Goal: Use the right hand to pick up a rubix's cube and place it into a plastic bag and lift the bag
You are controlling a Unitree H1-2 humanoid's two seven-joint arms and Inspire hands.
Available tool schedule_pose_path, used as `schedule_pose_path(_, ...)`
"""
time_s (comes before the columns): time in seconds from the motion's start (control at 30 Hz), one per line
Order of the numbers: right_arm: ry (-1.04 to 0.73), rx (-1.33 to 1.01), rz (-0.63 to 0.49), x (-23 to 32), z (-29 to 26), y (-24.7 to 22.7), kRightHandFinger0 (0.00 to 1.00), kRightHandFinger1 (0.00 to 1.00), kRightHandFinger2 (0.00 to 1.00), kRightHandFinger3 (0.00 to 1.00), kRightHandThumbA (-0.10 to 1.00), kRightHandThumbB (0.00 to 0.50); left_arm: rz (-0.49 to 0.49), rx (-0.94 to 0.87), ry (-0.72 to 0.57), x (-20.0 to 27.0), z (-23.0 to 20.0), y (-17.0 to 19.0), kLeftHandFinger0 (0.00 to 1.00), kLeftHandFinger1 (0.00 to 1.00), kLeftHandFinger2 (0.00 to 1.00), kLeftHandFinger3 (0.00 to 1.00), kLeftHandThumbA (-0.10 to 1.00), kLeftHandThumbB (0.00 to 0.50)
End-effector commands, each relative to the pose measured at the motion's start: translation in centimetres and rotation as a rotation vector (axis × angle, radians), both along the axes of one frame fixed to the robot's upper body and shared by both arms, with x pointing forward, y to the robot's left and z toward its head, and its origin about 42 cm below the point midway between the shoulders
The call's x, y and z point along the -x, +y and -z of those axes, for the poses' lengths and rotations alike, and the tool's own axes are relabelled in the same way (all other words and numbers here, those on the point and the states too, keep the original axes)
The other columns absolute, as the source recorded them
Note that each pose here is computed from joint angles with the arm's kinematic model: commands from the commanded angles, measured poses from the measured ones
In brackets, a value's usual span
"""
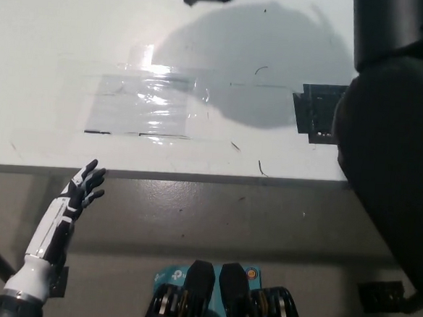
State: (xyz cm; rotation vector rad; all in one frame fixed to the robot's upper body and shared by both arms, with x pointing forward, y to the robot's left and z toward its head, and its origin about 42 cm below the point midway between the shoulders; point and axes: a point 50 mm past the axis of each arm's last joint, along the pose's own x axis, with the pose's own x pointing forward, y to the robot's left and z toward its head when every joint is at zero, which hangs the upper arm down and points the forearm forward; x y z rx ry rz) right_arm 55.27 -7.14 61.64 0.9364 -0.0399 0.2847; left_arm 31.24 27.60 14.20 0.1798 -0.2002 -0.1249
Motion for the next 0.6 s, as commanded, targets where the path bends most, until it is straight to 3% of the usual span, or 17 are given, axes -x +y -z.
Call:
schedule_pose_path(0.0, -0.287, -0.155, -0.018, 4.3, -10.3, -0.8, 0.00, 0.22, 0.78, 1.00, -0.10, 0.000, 0.019, -0.046, -0.078, -0.7, -1.8, -0.1, 0.97, 1.00, 1.00, 1.00, 0.99, 0.143)
schedule_pose_path(0.13, -0.244, -0.156, 0.004, 3.0, -7.8, -0.5, 0.00, 0.27, 0.81, 1.00, -0.10, 0.027, 0.019, -0.047, -0.076, -0.6, -1.8, 0.0, 0.97, 1.00, 1.00, 1.00, 0.99, 0.133)
schedule_pose_path(0.17, -0.224, -0.151, 0.017, 2.3, -6.4, -0.3, 0.00, 0.26, 0.81, 1.00, -0.10, 0.003, 0.022, -0.041, -0.075, -0.6, -1.8, 0.1, 0.97, 1.00, 1.00, 1.00, 0.97, 0.127)
schedule_pose_path(0.4, -0.082, -0.096, 0.061, -0.7, 1.0, 1.0, 0.00, 0.24, 0.75, 1.00, -0.10, 0.003, 0.033, -0.044, -0.076, -0.4, -1.5, 0.0, 0.97, 1.00, 1.00, 1.00, 0.97, 0.135)
schedule_pose_path(0.57, -0.009, -0.034, 0.075, -2.0, 5.5, 1.7, 0.00, 0.18, 0.67, 1.00, -0.10, 0.029, 0.024, -0.047, -0.067, -0.3, -1.7, -0.1, 0.97, 1.00, 1.00, 1.00, 0.97, 0.137)
